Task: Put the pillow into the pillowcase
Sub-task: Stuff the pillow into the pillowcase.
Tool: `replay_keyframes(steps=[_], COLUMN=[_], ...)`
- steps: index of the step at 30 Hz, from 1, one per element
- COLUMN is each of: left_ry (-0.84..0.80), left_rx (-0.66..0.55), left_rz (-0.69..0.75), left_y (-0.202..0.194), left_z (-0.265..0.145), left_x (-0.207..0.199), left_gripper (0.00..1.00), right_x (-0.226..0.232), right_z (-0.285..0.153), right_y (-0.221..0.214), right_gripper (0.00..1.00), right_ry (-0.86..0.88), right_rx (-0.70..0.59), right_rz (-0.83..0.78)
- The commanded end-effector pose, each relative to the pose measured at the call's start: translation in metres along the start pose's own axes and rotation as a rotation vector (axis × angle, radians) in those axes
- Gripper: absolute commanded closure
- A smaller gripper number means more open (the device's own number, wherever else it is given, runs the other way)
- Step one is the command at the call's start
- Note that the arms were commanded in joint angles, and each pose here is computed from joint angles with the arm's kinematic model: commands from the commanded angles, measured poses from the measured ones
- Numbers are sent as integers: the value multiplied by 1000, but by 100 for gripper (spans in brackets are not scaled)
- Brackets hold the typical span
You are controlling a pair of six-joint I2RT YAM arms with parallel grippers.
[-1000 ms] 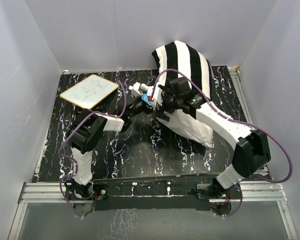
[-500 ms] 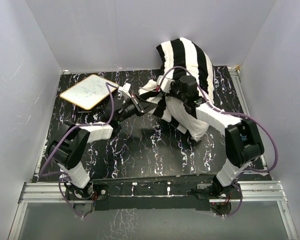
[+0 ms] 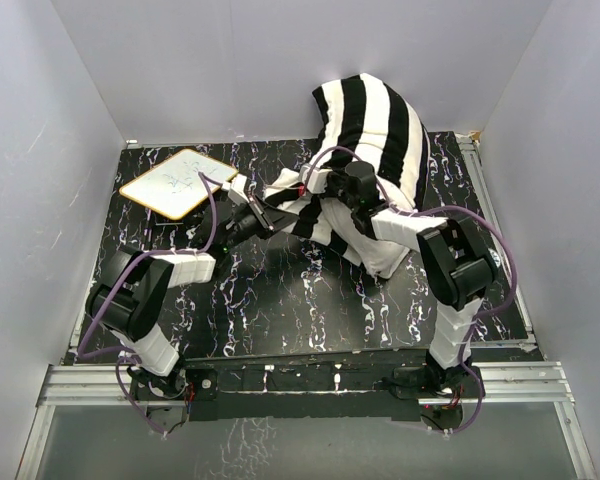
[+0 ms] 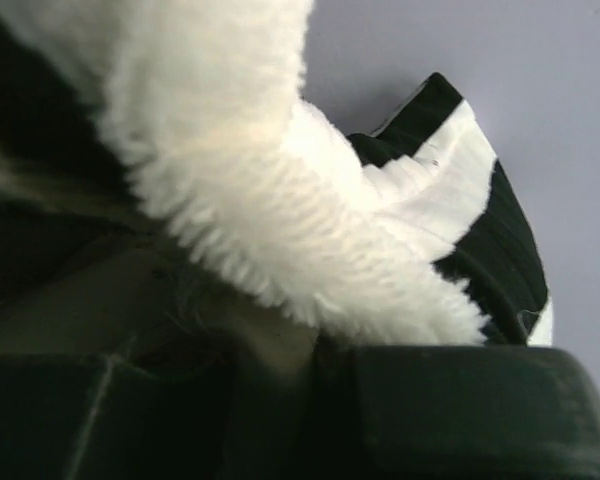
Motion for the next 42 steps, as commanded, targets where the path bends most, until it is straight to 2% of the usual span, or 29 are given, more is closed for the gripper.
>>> replay_keyframes(steps=[1, 6, 8, 13, 16, 19, 25, 29, 33, 35, 37, 38, 40, 42], left_ry=[-192, -161, -118, 48, 132, 270, 493, 444, 427, 448, 497, 522, 545, 576], left_rx=[42, 29, 31, 91, 98, 82, -29, -105, -142, -168, -185, -192, -205, -238], left_rz=[71, 69, 78, 68, 39, 35, 127, 159, 214, 208, 170, 158, 153, 159], left_y=[4, 6, 5, -7, -10, -10, 5, 13, 6, 3, 8, 10, 13, 18], left_z=[-22, -35, -37, -34, -32, -36, -59, -61, -25, -1, 21, 31, 49, 59], left_x=[-47, -40, -29, 25, 48, 68, 76, 46, 16, 14, 25, 33, 48, 63], left_gripper=[100, 100, 100, 100, 99, 89, 52, 45, 34, 33, 37, 39, 52, 56], right_x=[79, 106, 119, 161, 173, 185, 202, 205, 205, 205, 205, 205, 204, 203], right_z=[-11, -9, -8, -15, -15, -13, -4, -3, 0, 0, 0, 0, 0, 1], right_y=[-104, -121, -116, -77, -67, -70, -83, -77, -72, -72, -70, -69, -68, -68], right_gripper=[90, 90, 89, 85, 85, 86, 87, 87, 88, 88, 88, 88, 88, 88], right_ry=[232, 287, 383, 783, 891, 899, 882, 900, 913, 919, 925, 927, 928, 926], right_rx=[407, 472, 434, 267, 263, 315, 419, 396, 375, 371, 365, 364, 359, 356], right_rz=[45, 56, 114, 368, 480, 489, 509, 533, 553, 561, 567, 572, 580, 589])
Point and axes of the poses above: each gripper's point midway between its finger pads, its own z axis out along the fingers, its own x axis along the line the jaws close on, y = z × x, the point moved 5 cm from there along -z, back along the fingers, and after that the axes turned 8 degrees about -z, right-handed, at the moved point
